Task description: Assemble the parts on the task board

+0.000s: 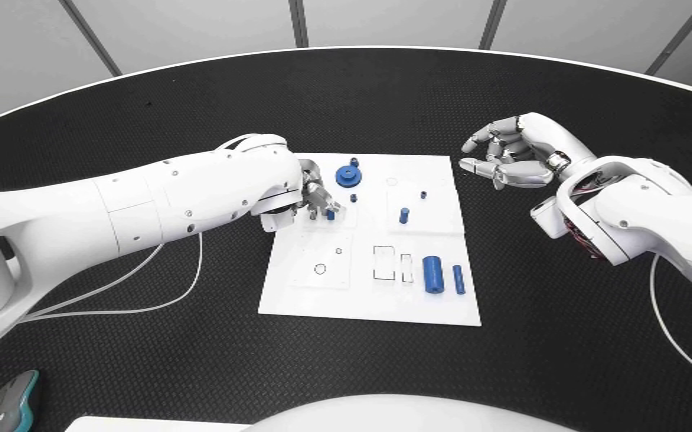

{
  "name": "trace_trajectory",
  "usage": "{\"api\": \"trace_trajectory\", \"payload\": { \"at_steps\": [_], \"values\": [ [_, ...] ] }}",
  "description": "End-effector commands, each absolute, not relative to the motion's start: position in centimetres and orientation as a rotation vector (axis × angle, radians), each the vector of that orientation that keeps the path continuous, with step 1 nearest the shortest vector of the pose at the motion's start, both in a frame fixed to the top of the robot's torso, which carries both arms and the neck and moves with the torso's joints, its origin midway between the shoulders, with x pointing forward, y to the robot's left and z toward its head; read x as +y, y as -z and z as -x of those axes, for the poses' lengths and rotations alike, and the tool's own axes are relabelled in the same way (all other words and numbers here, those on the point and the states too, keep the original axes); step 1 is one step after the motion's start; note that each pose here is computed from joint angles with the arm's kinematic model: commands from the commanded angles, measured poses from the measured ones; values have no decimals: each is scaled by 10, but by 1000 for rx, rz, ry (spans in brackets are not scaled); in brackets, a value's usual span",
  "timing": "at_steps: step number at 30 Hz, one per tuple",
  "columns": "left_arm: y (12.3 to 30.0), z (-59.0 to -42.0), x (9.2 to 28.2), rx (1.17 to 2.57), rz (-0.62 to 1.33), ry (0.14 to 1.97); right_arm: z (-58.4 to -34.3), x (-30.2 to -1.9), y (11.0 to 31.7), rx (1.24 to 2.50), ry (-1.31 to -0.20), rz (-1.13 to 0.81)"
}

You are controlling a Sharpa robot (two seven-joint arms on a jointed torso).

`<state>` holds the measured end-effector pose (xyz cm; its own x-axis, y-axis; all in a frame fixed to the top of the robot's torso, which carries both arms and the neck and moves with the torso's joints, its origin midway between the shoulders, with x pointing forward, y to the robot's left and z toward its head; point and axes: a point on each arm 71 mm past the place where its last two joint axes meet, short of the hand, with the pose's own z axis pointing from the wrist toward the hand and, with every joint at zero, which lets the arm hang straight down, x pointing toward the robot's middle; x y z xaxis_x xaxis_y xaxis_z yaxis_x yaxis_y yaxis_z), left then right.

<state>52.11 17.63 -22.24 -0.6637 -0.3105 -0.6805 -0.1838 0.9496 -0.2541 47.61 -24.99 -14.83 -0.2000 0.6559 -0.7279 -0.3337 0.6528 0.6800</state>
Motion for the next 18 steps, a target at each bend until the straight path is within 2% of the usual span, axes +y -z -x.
{"api": "trace_trajectory", "payload": {
  "at_steps": [1,18],
  "values": [
    [223,-521,177,2314,346,205,-476,-250,148,1527,-916,-279],
    [224,-521,174,2333,333,190,-476,-250,148,1528,-917,-279]
  ]
}}
